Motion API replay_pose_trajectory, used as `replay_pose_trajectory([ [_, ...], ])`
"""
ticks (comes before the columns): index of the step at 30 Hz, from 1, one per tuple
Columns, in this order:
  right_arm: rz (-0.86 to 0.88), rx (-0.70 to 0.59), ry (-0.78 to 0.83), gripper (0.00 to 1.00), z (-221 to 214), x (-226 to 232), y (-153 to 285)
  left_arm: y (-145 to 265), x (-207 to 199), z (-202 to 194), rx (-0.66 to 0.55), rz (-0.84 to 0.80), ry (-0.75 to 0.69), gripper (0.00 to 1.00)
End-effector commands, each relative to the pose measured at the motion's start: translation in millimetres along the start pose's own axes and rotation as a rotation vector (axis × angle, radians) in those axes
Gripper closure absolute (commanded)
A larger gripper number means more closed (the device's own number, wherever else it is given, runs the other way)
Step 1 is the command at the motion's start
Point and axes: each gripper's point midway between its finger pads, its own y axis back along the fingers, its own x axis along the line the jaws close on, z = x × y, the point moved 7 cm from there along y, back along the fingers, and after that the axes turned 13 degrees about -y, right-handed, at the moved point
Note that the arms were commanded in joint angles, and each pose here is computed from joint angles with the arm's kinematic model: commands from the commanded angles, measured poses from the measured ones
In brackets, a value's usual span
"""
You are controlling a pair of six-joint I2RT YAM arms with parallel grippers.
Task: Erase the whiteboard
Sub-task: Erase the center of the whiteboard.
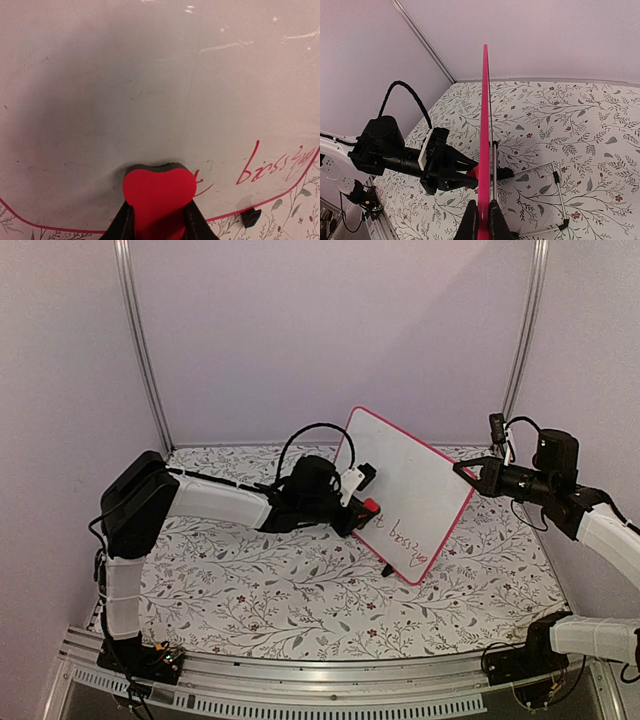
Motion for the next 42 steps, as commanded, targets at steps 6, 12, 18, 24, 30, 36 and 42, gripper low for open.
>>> replay_pose_trajectory([
  [6, 0.058, 0.167, -0.035, 1.0, -32, -2, -6, 15, 3, 50, -0.153, 0.026, -0.037, 1.0],
  [12, 0.059, 0.167, -0.034, 1.0, -32, -2, -6, 16, 3, 50, -0.153, 0.025, -0.037, 1.0],
  [18, 0.058, 0.166, -0.034, 1.0, -32, -2, -6, 13, 0, 41, -0.138, 0.011, -0.035, 1.0],
  [24, 0.056, 0.161, -0.031, 1.0, -29, 0, -5, 8, -8, 9, -0.083, -0.01, 0.001, 1.0],
  [30, 0.059, 0.163, -0.028, 1.0, -27, 1, -6, 10, -19, -17, -0.046, -0.03, 0.047, 1.0],
  [36, 0.067, 0.162, -0.028, 1.0, -31, 1, -5, 8, -23, -40, -0.007, -0.034, 0.067, 1.0],
  [42, 0.062, 0.167, -0.029, 1.0, -28, 0, -8, 6, -22, -26, -0.035, -0.042, 0.055, 1.0],
])
